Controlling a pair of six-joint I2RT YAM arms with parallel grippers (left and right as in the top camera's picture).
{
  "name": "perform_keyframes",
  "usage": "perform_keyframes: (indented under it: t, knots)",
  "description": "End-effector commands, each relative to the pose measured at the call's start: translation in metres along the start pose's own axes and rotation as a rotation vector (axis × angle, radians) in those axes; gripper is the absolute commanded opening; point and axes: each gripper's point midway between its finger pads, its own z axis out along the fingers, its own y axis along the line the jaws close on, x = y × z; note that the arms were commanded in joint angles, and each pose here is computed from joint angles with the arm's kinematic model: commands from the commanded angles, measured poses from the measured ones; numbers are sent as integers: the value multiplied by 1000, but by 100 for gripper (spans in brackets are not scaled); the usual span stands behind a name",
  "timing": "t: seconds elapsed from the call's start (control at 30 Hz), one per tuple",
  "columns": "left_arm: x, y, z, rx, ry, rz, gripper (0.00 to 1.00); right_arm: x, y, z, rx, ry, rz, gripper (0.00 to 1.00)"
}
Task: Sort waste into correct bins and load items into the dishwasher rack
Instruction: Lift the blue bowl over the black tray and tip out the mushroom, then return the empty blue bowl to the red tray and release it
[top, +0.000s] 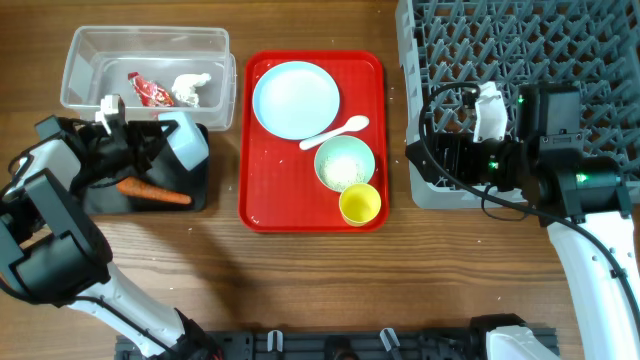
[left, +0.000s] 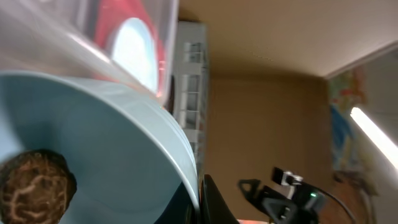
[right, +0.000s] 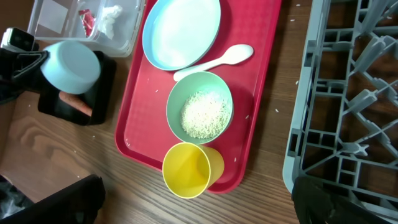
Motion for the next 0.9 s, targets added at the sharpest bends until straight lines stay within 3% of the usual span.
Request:
perform_keyframes:
  t: [0.0, 0.3, 0.5, 0.7, 0.87]
  knots:
    - [1, -23, -3, 104, -3, 30, 4, 0, -3, 2, 14, 4, 9, 100]
    - [-1, -22, -20, 110, -38, -269, 4, 0, -3, 2, 15, 6, 7, 100]
    - [-11, -21, -44, 118, -105, -273, 4, -1, -3, 2, 14, 0, 4, 100]
    - [10, -77, -21, 58, -49, 65, 4, -5, -3, 2, 11, -13, 0, 100]
    - [57, -127, 19, -304, -9, 464, 4, -5, -3, 2, 11, -16, -1, 100]
